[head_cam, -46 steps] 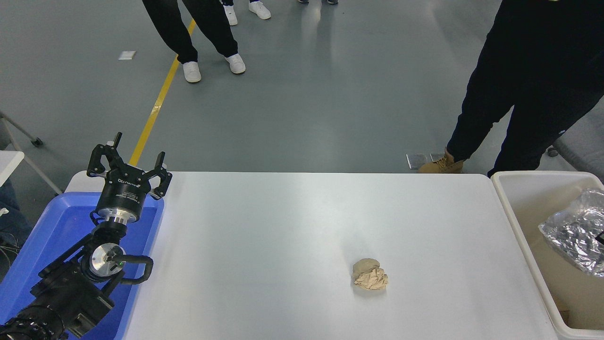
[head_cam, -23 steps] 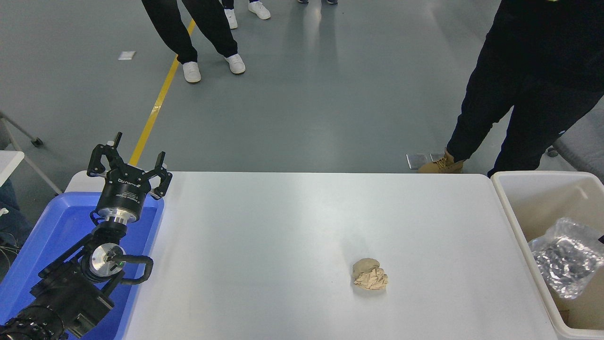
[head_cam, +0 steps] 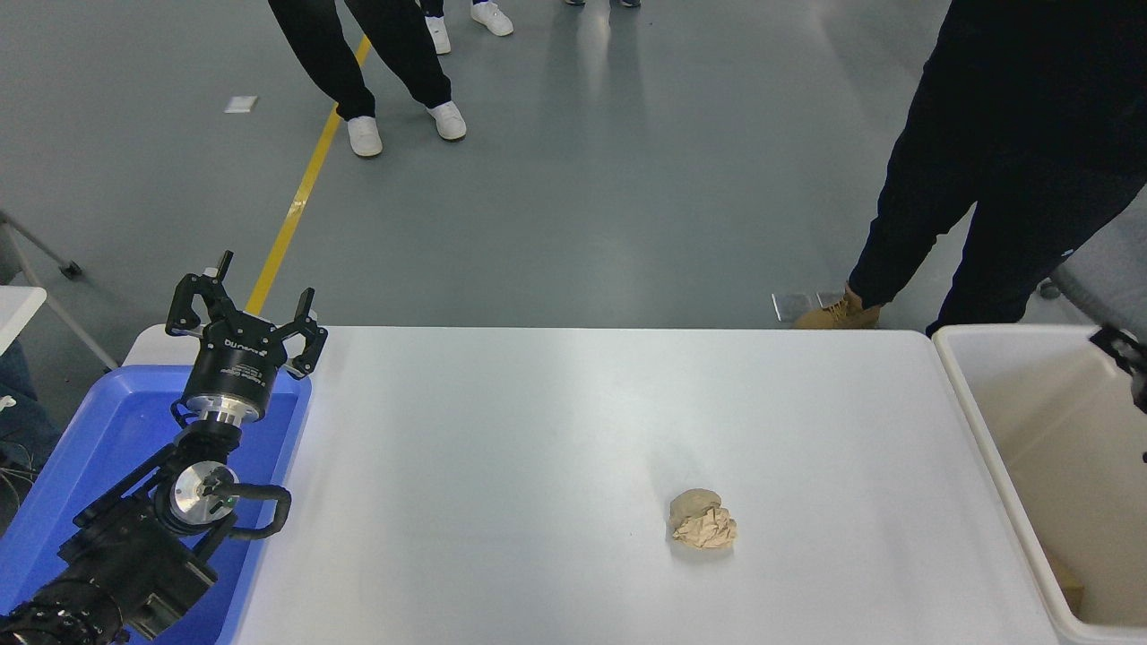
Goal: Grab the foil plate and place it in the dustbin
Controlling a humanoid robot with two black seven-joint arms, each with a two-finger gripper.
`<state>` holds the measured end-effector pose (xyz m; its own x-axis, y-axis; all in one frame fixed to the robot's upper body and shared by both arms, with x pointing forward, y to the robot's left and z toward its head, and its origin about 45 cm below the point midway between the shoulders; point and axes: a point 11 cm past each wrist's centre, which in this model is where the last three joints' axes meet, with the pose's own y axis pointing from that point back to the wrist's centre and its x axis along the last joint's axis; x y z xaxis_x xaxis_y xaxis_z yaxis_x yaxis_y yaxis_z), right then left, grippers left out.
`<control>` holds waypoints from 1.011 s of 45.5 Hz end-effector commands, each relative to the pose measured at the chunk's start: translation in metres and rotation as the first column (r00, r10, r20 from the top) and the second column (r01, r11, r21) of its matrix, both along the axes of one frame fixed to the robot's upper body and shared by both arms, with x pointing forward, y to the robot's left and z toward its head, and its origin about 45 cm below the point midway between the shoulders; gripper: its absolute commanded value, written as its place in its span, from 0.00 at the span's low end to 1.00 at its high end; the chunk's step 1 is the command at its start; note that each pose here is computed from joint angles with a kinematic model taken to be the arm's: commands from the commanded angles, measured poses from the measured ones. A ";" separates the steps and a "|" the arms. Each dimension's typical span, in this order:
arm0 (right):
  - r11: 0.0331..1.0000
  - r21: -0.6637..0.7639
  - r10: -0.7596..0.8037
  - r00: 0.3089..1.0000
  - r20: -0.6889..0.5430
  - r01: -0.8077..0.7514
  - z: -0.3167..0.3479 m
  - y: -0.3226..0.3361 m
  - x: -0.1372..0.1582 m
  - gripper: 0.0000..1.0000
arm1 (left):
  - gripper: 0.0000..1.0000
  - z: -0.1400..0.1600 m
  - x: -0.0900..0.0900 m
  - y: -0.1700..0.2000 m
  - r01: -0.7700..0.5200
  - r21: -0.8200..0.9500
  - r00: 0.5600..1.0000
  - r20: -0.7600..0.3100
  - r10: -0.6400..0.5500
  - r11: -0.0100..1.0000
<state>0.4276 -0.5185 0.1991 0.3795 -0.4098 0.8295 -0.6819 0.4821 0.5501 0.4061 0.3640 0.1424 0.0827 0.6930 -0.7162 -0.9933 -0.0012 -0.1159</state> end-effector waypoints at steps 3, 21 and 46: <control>0.972 -0.048 0.227 0.973 -0.046 -0.229 0.058 0.091 0.054 1.00 | 0.98 0.000 0.000 0.000 0.001 0.000 1.000 0.000 -0.001 1.000; 0.902 0.133 0.429 0.887 -0.172 -0.411 0.109 0.200 0.050 1.00 | 0.98 0.000 0.000 0.000 0.000 0.001 1.000 0.000 0.000 1.000; 0.782 0.422 0.621 0.625 -0.472 -0.458 0.161 0.273 -0.017 1.00 | 0.98 -0.001 -0.001 0.001 -0.002 0.000 1.000 -0.001 0.002 1.000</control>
<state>0.4416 -0.2714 0.3367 0.8625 -0.1933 0.4676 -0.4789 -0.0134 0.8778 0.4060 0.3642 0.1423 0.0823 0.6933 -0.7159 -0.9934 -0.0008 -0.1149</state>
